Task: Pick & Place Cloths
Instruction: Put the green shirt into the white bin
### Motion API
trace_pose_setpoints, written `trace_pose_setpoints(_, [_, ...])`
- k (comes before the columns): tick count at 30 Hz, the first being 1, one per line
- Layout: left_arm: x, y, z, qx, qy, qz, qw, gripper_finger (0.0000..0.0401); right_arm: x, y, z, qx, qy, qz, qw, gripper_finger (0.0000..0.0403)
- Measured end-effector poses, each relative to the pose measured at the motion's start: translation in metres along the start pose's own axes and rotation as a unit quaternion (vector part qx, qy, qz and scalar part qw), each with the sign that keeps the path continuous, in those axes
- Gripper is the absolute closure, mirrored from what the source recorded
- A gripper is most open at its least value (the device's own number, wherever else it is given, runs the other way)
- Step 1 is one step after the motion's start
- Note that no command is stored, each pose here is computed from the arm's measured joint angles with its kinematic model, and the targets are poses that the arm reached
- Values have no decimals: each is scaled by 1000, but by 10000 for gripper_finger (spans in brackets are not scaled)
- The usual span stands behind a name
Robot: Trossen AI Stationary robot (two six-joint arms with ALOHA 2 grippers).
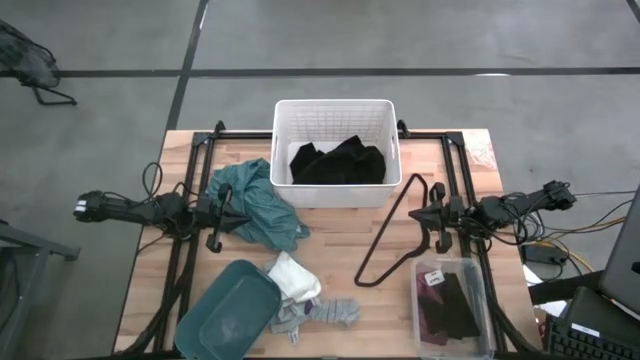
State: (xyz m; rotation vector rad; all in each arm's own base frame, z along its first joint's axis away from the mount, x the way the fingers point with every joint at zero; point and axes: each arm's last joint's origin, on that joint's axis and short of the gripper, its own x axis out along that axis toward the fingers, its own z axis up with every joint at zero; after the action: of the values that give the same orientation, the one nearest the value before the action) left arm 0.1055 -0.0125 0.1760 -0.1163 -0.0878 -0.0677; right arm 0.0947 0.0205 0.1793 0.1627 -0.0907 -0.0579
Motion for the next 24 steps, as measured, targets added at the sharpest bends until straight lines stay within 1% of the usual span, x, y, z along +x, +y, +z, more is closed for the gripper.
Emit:
trace_pose_setpoints(4, [0,0,2,5,-9,0,1000,384,0,0,0,0,0,0,1000,394])
trace_pose_setpoints(7, [0,-1,7,9,-38,-2,999,385,0,0,0,0,0,0,1000,394])
trace_pose_setpoints(9, [-1,-1,13,6,-69,-5,998,384,0,0,0,0,0,0,1000,394])
trace_pose_setpoints(12, [-4,-2,28,-5,-148,-5,989,383,0,0,0,0,0,0,1000,394])
trace_pose_setpoints(14, [-7,-1,38,-8,-193,25,981,384,0,0,0,0,0,0,1000,394])
trace_pose_setpoints(15, [-7,0,41,-22,-194,37,980,383,0,0,0,0,0,0,1000,394])
trace_pose_setpoints(17, [-6,-1,52,-47,-188,49,980,377,0,0,0,0,0,0,1000,394])
trace_pose_setpoints(19, [-4,-1,62,-63,-161,75,982,363,0,0,0,0,0,0,1000,394])
trace_pose_setpoints(22, [3,2,69,-55,-66,151,985,330,0,0,0,0,0,0,1000,394])
trace_pose_setpoints(24, [6,4,74,-36,-3,215,976,302,0,0,0,0,0,0,1000,394])
